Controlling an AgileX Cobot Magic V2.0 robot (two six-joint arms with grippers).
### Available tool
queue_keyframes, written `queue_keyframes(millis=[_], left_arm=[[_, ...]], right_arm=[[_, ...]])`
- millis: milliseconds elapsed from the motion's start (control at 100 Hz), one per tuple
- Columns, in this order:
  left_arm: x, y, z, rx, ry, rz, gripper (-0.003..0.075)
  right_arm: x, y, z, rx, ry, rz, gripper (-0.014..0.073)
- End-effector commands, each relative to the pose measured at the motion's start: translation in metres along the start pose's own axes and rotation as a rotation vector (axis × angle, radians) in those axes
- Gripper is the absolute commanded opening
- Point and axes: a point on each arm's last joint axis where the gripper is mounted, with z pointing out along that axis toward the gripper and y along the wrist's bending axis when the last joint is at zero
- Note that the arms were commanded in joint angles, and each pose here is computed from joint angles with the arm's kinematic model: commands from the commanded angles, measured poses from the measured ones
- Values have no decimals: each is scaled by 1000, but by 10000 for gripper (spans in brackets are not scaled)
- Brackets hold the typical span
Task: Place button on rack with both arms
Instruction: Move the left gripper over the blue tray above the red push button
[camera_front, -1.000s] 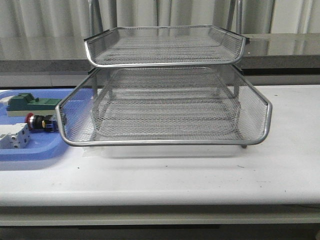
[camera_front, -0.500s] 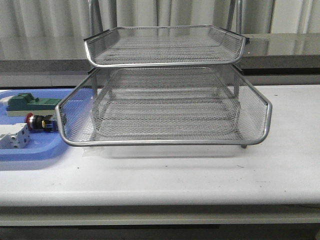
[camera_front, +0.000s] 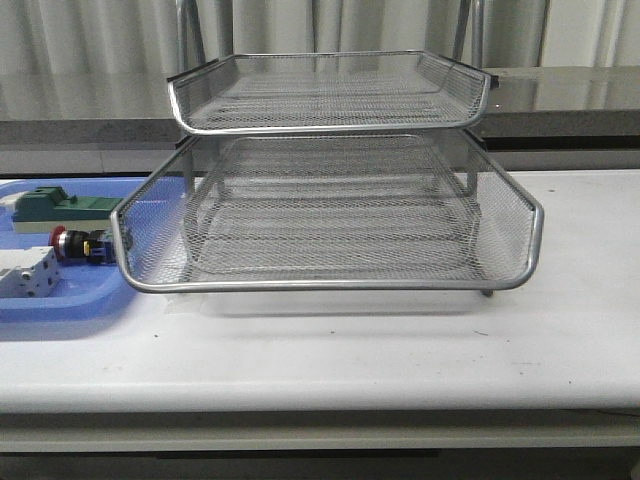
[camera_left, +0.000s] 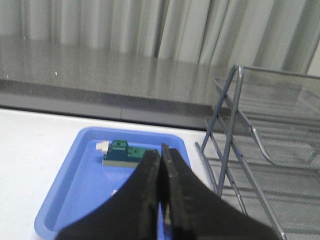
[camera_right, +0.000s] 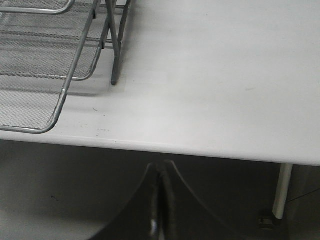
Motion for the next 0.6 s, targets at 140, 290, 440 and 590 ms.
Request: queue_keyframes(millis=[140, 290, 440, 590], left_arm=[[-66, -16, 44, -27, 259, 122, -20], [-88, -20, 84, -36, 445, 178, -20], [-98, -22, 130, -25, 546, 256, -20], [-102, -21, 170, -23, 590, 285, -20]], right_arm=[[-12, 0, -7, 7, -87, -4, -68], [-12, 0, -7, 7, -87, -4, -68], [-12, 0, -7, 7, -86, -4, -68], [-12, 0, -7, 7, -86, -4, -68]])
